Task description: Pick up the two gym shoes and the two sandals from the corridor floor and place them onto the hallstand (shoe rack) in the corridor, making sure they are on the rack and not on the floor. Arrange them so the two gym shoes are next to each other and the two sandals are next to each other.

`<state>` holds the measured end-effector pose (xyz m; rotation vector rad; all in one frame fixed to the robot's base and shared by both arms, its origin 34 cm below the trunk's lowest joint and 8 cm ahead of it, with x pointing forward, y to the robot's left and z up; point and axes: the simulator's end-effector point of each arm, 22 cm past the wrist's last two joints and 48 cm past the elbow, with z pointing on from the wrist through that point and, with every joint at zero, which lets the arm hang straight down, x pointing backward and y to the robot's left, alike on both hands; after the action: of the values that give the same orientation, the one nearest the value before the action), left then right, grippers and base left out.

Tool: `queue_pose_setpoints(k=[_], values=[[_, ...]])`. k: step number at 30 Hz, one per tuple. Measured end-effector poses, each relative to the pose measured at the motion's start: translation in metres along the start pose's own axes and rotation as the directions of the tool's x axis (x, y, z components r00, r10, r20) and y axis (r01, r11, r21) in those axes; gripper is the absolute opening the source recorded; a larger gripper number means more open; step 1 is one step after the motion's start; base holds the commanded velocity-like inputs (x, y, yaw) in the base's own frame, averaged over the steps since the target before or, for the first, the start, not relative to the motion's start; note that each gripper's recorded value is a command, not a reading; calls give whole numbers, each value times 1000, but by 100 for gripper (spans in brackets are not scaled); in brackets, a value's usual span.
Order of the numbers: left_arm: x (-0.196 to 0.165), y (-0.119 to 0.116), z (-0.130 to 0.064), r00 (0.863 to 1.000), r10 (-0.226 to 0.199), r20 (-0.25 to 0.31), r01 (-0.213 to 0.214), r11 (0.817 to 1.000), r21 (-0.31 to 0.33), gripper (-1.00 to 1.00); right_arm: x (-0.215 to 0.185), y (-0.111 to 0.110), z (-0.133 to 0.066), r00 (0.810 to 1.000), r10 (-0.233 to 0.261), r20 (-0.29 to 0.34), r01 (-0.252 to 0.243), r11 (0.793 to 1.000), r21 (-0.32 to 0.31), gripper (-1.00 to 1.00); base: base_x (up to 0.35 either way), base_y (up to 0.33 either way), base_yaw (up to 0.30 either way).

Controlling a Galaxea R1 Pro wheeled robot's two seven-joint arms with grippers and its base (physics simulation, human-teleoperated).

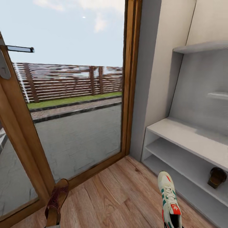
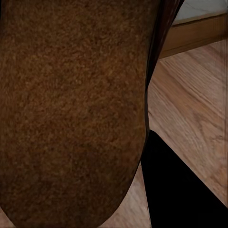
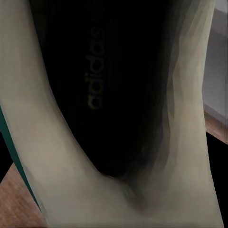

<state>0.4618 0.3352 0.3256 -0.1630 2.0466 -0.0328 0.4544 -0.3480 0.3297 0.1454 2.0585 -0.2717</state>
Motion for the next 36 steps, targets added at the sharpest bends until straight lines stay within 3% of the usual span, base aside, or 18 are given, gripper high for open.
queue_pose_setpoints(k=[36], values=[[-9,-1,1,1000,-1,20,1,1000,3,-100,-9,0,1,1000,5,20,-5,1000,0,-100,0,2,-242]])
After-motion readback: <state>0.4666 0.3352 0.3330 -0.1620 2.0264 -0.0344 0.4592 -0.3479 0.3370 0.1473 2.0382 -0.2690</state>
